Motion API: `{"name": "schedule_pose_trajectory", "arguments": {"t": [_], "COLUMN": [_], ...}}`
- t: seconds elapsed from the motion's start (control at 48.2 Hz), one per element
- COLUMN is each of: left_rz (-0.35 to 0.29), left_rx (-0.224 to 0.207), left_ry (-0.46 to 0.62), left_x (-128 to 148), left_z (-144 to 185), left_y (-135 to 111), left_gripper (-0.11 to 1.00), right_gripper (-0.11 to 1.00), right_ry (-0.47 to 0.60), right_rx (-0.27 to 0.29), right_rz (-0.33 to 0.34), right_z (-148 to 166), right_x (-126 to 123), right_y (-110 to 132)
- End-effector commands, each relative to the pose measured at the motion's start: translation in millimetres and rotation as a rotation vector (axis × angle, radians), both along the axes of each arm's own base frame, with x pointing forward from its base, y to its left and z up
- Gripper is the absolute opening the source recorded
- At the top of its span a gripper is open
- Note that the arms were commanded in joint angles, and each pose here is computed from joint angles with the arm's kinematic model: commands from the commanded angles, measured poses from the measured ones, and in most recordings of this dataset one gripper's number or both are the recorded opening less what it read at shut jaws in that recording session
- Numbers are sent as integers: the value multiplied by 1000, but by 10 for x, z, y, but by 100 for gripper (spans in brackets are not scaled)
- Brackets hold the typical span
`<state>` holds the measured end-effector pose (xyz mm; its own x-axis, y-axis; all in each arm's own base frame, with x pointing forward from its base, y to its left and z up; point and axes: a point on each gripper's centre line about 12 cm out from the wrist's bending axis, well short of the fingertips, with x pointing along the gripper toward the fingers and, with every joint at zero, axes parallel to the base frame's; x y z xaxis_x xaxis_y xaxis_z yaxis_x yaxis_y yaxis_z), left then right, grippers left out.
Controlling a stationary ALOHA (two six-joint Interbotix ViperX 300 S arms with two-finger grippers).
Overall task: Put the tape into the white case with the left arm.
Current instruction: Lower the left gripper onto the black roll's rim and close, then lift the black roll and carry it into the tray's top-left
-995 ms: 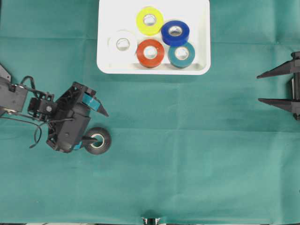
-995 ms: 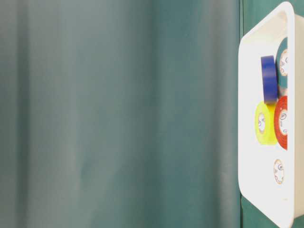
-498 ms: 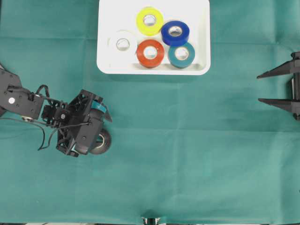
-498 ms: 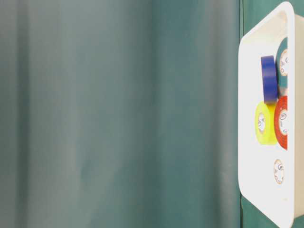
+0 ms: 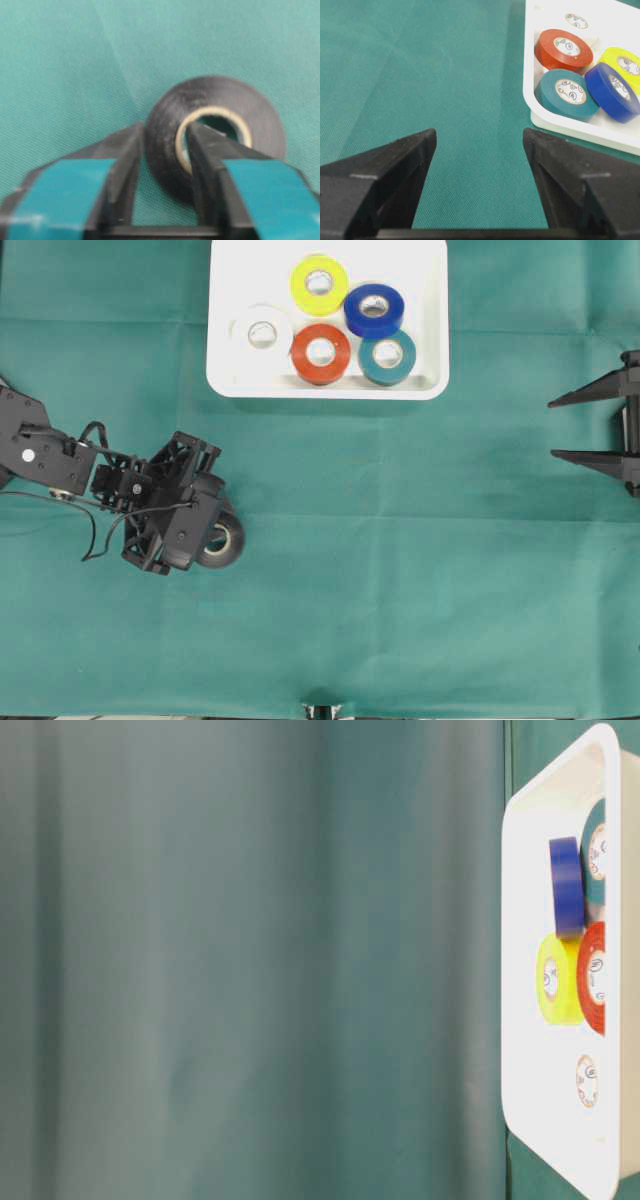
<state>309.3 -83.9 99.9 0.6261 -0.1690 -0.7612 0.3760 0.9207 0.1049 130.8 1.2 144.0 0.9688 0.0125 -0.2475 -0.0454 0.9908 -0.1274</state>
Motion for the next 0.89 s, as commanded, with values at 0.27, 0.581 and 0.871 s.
{"name": "schedule_pose_trajectory", "arguments": {"t": [0.27, 0.581, 0.871], "left_rz": [-1, -5, -3], "left_rx": [-9, -34, -43], "left_ry": [-34, -119, -151], "left_x": [66, 119, 93], "left_z": [95, 428, 715], "left_y": [-23, -54, -33], "left_gripper": [22, 22, 22], "right_gripper": [97, 97, 97], "right_ry": [-8, -6, -6], "right_rx": [-1, -1, -1], "right_rz": [2, 2, 0], "right_z": [33, 27, 27], "right_x": [15, 13, 13], "right_y": [1, 1, -1]}}
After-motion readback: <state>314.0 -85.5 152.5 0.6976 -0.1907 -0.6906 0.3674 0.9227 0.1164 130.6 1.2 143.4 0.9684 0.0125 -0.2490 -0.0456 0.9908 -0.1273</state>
